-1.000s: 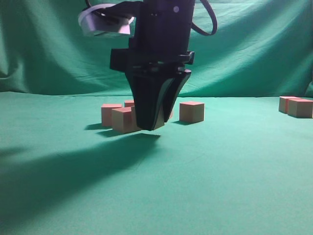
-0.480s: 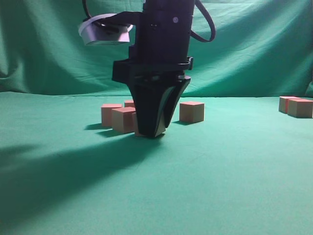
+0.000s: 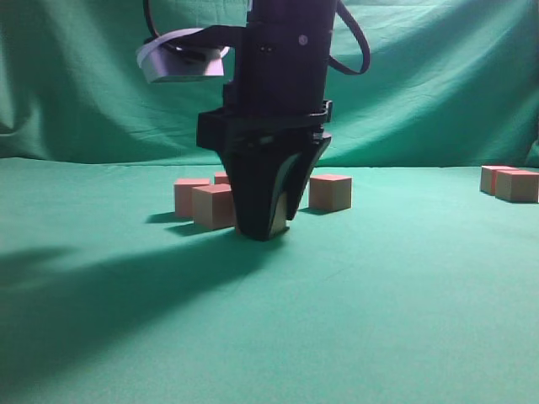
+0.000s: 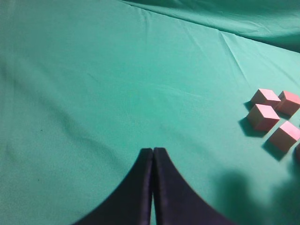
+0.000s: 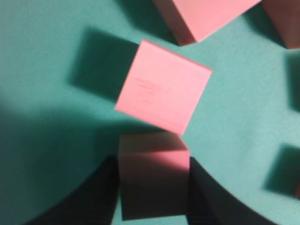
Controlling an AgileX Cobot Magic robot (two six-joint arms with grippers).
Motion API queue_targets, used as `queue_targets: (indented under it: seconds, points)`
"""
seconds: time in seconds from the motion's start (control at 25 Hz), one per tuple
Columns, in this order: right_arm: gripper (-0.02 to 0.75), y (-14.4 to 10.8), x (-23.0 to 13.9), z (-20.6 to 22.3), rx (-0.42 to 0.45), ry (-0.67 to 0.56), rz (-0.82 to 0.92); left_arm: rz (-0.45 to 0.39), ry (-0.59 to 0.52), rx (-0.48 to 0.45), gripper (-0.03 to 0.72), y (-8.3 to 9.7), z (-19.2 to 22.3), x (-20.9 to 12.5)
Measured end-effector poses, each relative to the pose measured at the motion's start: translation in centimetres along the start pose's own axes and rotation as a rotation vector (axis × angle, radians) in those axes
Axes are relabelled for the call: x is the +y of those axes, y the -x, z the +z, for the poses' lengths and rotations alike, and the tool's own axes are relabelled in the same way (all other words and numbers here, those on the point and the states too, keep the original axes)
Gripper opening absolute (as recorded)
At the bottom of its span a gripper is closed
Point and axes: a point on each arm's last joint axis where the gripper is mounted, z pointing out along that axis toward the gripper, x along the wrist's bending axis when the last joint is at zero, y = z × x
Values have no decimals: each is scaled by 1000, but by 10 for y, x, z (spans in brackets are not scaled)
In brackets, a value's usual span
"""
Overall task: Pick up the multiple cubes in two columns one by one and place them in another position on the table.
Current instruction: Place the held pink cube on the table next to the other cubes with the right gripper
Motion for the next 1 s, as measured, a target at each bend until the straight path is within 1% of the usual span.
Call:
queue_targets:
  seconds: [0.08, 0.2, 0.28, 0.32, 0.36, 0.48, 0.52, 0.56, 0.76, 0.84, 0.88, 0.92, 1.0]
  points:
    - [393, 0, 0, 2, 1, -2, 0, 0, 0, 0, 0, 0, 0, 0]
    - [538, 0, 1, 1, 0, 0, 0, 0, 0, 0, 0, 0, 0, 0]
    - [611, 0, 1, 1, 1, 1, 1, 0, 0, 0, 0, 0, 0, 0]
    - [631, 0, 0, 1, 5, -5, 3, 0, 0, 0, 0, 0, 0, 0]
    - [615, 0, 0, -2, 9, -15, 4, 0, 0, 0, 0, 0, 0, 0]
    - [615, -1, -2, -12, 25, -48, 13, 0, 0, 0, 0, 0, 0, 0]
    - [657, 0, -2, -22, 26, -50, 20, 0, 0, 0, 0, 0, 0, 0]
    - [641, 0, -1, -30, 28, -48, 26, 0, 0, 0, 0, 0, 0, 0]
    - [641, -1, 2, -90, 70, -17, 61, 0, 0, 0, 0, 0, 0, 0]
    - [641, 0, 4, -113, 71, 25, 69, 0, 0, 0, 0, 0, 0, 0]
    - [590, 0, 5, -125, 65, 56, 73, 0, 0, 0, 0, 0, 0, 0]
    - [573, 0, 4, -135, 59, 79, 78, 0, 0, 0, 0, 0, 0, 0]
    - [582, 0, -1, -159, 41, 127, 84, 0, 0, 0, 0, 0, 0, 0]
